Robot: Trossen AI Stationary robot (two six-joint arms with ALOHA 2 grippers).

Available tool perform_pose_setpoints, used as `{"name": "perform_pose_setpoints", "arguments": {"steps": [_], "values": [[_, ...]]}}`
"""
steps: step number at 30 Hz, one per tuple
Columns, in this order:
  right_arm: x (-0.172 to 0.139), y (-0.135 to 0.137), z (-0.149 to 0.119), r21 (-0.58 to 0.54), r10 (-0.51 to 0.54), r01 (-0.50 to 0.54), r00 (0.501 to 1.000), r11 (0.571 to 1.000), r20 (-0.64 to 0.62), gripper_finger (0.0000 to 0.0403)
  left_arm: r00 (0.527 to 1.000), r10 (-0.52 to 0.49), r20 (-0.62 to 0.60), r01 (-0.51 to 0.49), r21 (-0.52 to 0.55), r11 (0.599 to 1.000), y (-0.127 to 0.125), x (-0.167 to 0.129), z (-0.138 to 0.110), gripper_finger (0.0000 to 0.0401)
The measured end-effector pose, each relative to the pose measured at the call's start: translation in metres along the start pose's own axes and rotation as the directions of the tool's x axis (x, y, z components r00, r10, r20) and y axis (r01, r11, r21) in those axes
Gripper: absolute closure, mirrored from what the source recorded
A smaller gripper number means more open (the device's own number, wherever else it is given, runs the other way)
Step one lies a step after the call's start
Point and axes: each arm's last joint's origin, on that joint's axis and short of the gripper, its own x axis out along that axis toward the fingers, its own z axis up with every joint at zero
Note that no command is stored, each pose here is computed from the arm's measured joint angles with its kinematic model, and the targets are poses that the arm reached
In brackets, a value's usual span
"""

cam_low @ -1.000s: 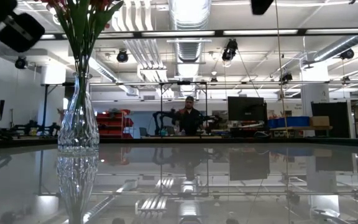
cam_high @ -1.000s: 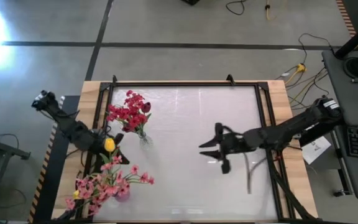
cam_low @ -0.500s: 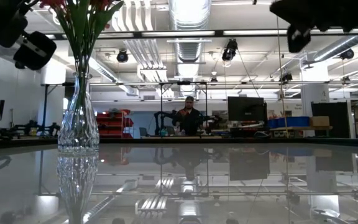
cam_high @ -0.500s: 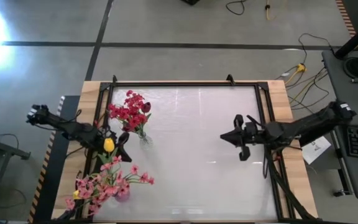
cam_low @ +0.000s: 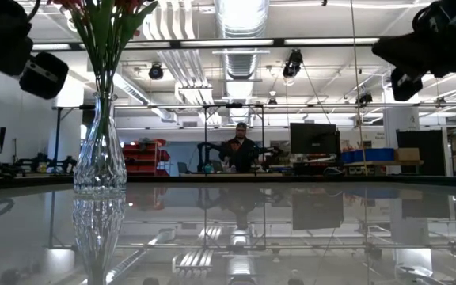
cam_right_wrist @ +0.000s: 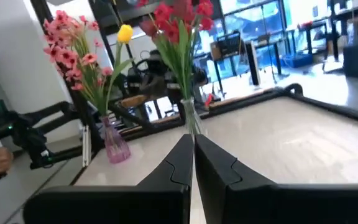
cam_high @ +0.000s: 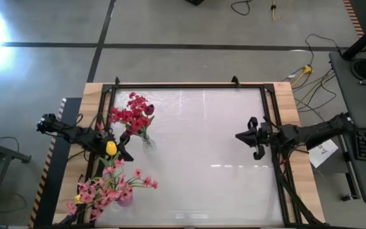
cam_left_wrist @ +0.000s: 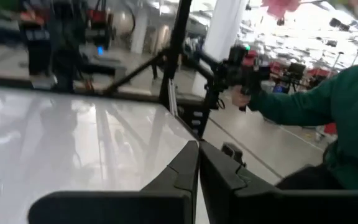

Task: Sort flowers into vase by color
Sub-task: Return to Home Position

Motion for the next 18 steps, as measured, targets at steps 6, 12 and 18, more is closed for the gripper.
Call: {"name": "perform_pose_setpoints", "arguments": {"steps": [6,12,18], "values": [[-0.006,-0.011,-0.006,0.042,0.052,-0.048,0.993,0.998,-0.101,0.0394,0.999,0.034,-0.005,-0.034,0.014,0.999,0.001,0.0,0.0,0.0401],[-0.008,-0.017,-0.004,-0.079,0.064,-0.072,0.993,0.994,-0.103,0.0394,0.998,0.061,-0.015,-0.063,-0.134,0.989,0.002,0.0,0.0,0.0401],[-0.008,-0.017,-0.005,-0.15,0.108,-0.125,0.987,0.981,-0.115,0.0394,0.997,0.066,-0.033,-0.066,0.013,0.998,0.002,0.001,-0.001,0.0401]]}}
